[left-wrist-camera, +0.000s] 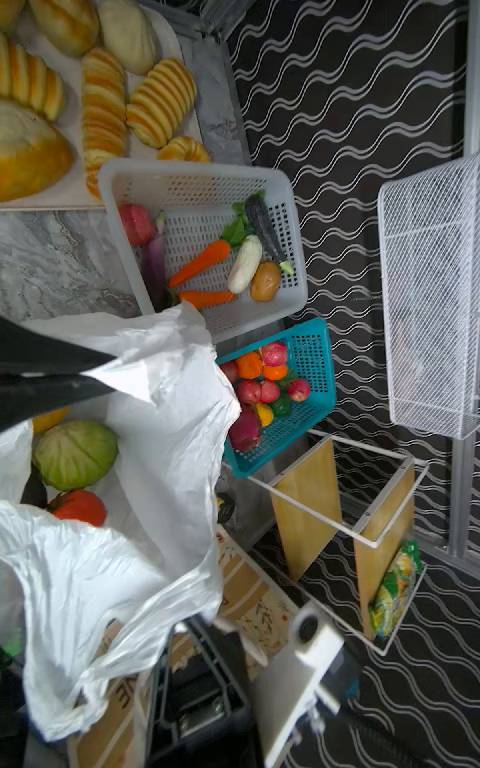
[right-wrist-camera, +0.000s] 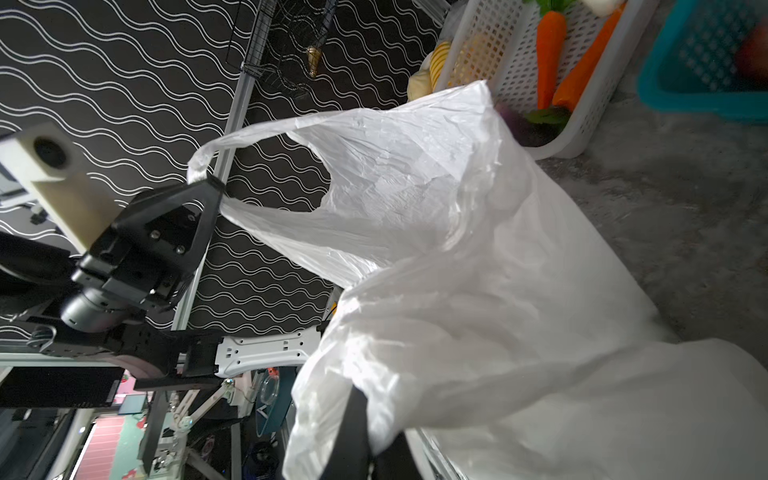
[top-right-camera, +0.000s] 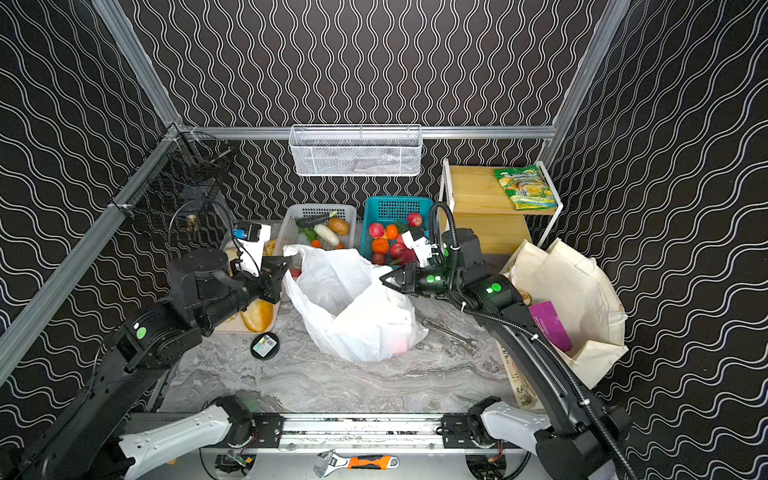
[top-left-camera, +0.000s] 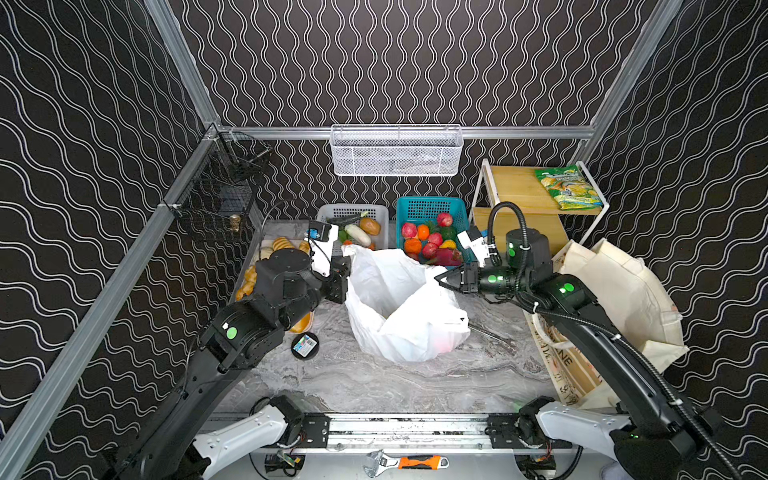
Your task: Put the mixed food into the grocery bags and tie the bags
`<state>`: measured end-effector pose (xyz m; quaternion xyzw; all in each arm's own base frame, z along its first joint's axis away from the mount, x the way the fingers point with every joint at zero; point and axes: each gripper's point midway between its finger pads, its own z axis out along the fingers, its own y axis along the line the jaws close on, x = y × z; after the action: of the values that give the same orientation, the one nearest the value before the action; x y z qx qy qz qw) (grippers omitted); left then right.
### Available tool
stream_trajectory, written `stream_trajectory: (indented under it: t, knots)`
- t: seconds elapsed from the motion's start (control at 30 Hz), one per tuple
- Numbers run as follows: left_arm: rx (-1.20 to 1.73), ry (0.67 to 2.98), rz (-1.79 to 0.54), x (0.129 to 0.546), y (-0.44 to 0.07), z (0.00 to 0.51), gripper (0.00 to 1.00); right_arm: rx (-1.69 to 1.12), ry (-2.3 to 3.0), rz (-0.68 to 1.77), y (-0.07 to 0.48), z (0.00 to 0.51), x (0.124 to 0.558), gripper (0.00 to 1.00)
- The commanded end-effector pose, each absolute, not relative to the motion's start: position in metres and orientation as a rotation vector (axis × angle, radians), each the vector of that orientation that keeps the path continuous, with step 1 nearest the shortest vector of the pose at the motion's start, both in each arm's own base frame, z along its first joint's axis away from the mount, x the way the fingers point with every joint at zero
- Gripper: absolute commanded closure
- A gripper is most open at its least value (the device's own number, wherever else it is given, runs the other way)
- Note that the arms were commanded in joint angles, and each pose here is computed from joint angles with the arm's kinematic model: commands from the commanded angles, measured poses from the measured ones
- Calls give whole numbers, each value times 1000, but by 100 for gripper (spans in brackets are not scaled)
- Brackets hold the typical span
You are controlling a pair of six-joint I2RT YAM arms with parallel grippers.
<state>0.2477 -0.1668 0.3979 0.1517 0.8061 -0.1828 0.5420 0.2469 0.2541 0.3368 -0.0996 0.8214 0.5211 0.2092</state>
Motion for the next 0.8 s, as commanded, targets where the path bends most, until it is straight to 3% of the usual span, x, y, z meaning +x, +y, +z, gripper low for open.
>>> stream_trajectory:
  t: [0.0,0.17,0.3,0.47,0.57,0.7,0.77]
  knots:
    - [449,1926,-496,244,-183,389,100,-245,2314,1279,245,327,270,79]
    - [428,1887,-620,249,-203,395,100,-264,2291,1078,222,314,268,69]
    - [390,1845,-664,260,-213,409,100,-153,2260,971,195,308,255,49]
    - [373,1850,-669,275,-224,412,100,-55,2216,1001,179,313,232,36]
    - [372,1864,-688,280,-231,410,100,11,2303,958,168,304,221,32]
    - [367,1875,-702,282,-235,408,100,260,2514,635,118,258,202,30]
    - [353,1876,-698,283,-234,406,100,268,2542,640,115,255,190,29]
